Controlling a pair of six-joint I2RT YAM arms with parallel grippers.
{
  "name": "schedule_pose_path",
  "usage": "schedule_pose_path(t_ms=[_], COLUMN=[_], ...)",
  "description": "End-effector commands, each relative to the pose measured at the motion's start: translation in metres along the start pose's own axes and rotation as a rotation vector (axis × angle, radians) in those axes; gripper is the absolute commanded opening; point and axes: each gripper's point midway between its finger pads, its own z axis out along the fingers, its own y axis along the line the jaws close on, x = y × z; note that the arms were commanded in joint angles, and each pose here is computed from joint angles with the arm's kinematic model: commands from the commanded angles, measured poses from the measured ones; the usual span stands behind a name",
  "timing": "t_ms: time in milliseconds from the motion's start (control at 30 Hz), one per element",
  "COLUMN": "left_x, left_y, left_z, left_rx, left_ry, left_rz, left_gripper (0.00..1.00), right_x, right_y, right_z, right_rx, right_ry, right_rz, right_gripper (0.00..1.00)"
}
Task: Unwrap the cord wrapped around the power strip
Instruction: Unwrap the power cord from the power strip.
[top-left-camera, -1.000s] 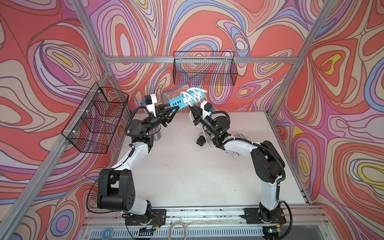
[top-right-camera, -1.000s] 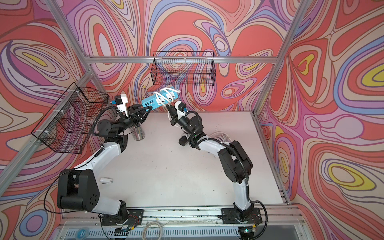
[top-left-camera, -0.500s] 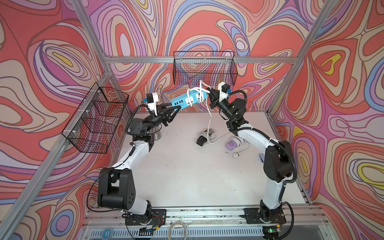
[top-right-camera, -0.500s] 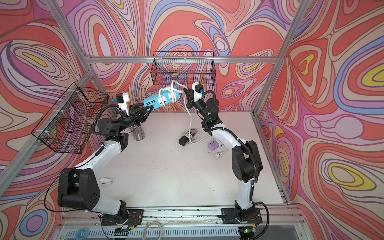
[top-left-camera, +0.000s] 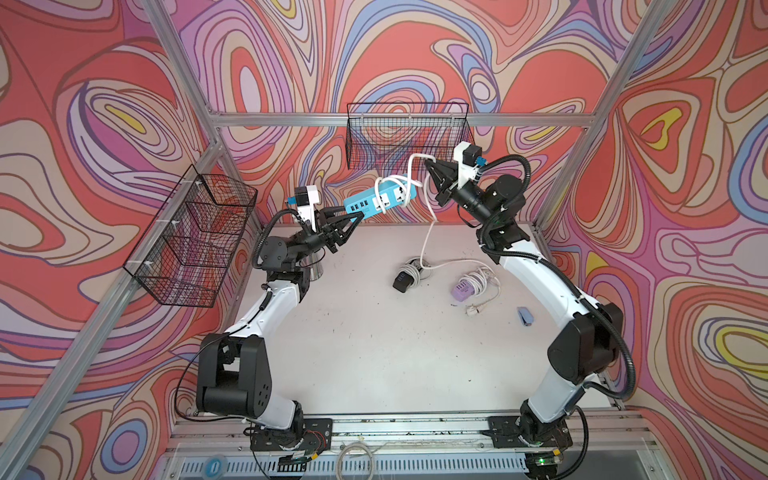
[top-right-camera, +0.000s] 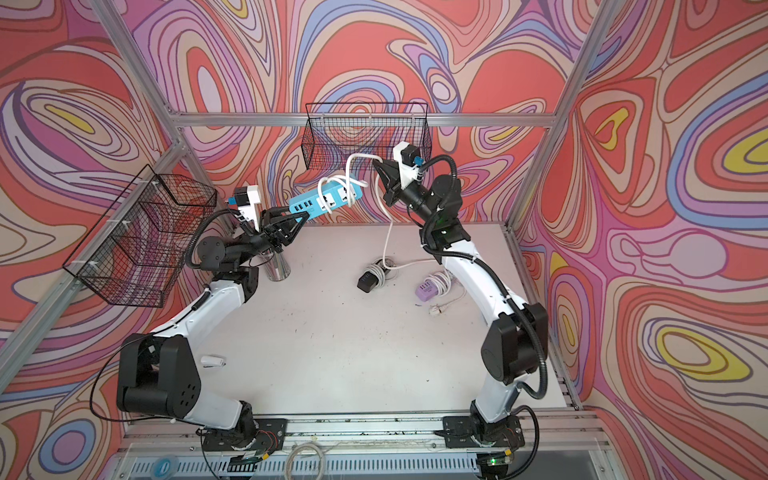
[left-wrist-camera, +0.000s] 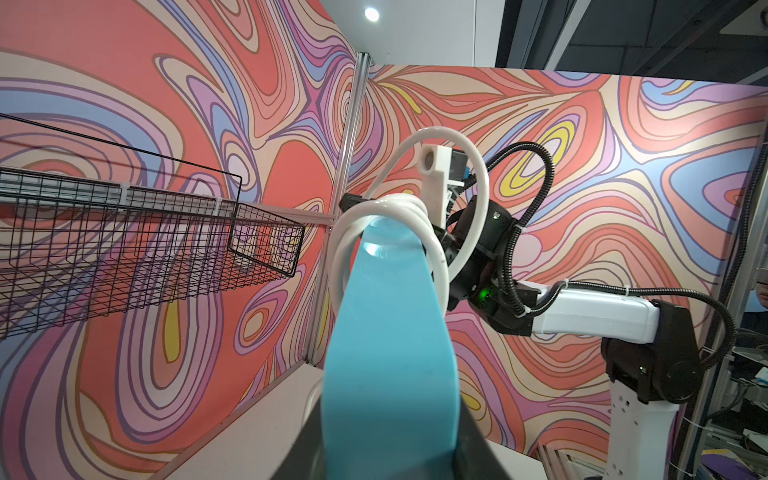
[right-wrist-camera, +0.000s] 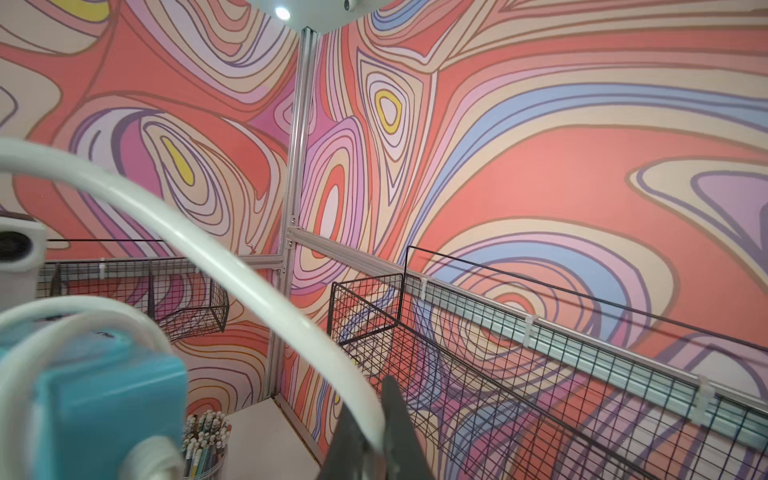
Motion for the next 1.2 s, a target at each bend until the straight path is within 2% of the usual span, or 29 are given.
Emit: schedule_pose_path(t_ms=[0,267,567,933,1167], left_x=[-0.02,-0.027,-0.03,-0.033,-0.035], left_y=[-0.011,-0.002,0.003,0.003,-0.003], left_z=[0.0,-0.009,-0.014,-0.014,-0.013], left_rx=[0.028,-0.019,-0.041,-0.047,-0.031], left_ry=[-0.054,-0.079,-0.092,-0.101,-0.1], left_rz=[0.104,0.12,0.128,0.126,0.122], left_gripper=[0.0,0.0,0.0,0.0,0.0], right_x=[-0.026,-0.005,0.053,0.15,0.229], right_y=[0.018,0.043,0.069,0.088,0.081], right_z=[-0.021,-0.055,-0.088,-0.121,-0.116], right_rx=[-0.053,-0.105,-0.143,-0.115,-0.047], right_ry=[0.012,0.202,0.365,0.539,0.606], right_rz=[-0.012,0.065,0.233,0.411,0.515], right_gripper=[0.0,0.0,0.0,0.0,0.0])
